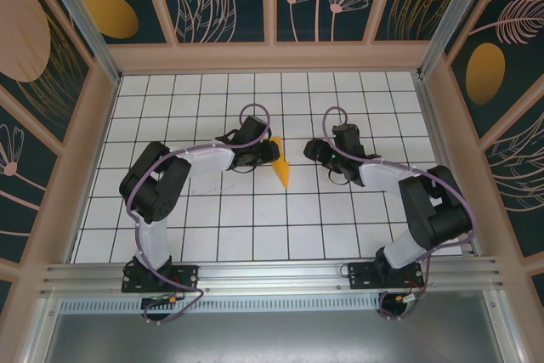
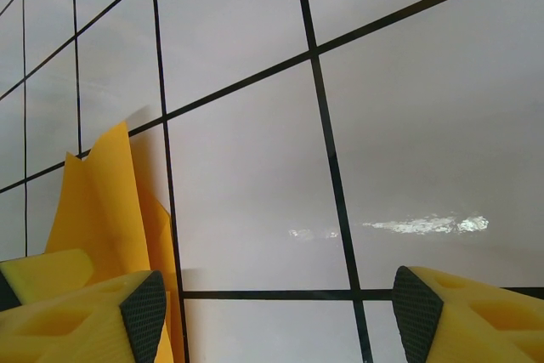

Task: Fold a paper plane with a square sheet of paper (pick it up from the middle)
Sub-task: Move the paper plane to the top-center of the table.

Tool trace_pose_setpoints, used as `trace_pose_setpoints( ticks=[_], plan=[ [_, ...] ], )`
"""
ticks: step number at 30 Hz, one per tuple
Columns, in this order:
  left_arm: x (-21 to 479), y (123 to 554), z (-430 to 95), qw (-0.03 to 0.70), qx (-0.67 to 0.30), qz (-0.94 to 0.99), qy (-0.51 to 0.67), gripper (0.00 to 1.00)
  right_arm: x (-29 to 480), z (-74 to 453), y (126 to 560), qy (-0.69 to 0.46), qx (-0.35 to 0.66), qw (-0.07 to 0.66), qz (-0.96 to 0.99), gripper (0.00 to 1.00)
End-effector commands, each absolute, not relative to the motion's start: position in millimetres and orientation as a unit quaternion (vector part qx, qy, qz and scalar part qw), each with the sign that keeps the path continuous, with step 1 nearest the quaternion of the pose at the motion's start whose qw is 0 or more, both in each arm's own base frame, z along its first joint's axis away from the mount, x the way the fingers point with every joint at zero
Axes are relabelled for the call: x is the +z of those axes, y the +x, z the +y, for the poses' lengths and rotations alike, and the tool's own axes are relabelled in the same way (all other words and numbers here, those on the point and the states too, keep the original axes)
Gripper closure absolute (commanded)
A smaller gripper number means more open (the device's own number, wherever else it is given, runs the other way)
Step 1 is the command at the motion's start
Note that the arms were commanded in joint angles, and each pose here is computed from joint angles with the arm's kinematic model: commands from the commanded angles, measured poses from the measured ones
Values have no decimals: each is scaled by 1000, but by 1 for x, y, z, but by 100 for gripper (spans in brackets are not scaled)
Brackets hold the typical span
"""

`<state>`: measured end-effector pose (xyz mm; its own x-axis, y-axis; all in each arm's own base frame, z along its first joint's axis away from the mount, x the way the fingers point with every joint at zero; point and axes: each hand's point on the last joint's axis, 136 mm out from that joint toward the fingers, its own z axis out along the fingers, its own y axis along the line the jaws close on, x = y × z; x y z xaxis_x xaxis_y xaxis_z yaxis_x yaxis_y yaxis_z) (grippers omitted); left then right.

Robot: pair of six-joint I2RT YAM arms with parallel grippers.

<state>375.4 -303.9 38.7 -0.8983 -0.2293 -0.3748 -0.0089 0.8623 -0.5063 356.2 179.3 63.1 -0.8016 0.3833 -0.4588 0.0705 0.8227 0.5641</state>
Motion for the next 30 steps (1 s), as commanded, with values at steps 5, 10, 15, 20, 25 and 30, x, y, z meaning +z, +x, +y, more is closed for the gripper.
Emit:
trace_pose_setpoints(
  ticks=[5, 10, 15, 20, 25, 30],
  plan=[
    [37, 365, -284, 224, -243, 938, -99, 76, 70, 176, 356, 136, 276, 295, 904, 27],
    [38, 364, -281, 232, -252, 933, -109, 86, 69, 178, 357, 136, 279, 290, 905, 27],
    [56, 369, -289, 262, -286, 917, -96, 96, 71, 180, 356, 134, 284, 287, 905, 27],
    [78, 372, -294, 288, -320, 900, -65, 100, 80, 183, 358, 126, 293, 297, 900, 27],
    [97, 370, -301, 298, -365, 882, -26, 100, 95, 183, 359, 121, 308, 319, 888, 28],
    [112, 362, -317, 287, -425, 858, 15, 100, 116, 187, 355, 114, 341, 341, 869, 29]
  ],
)
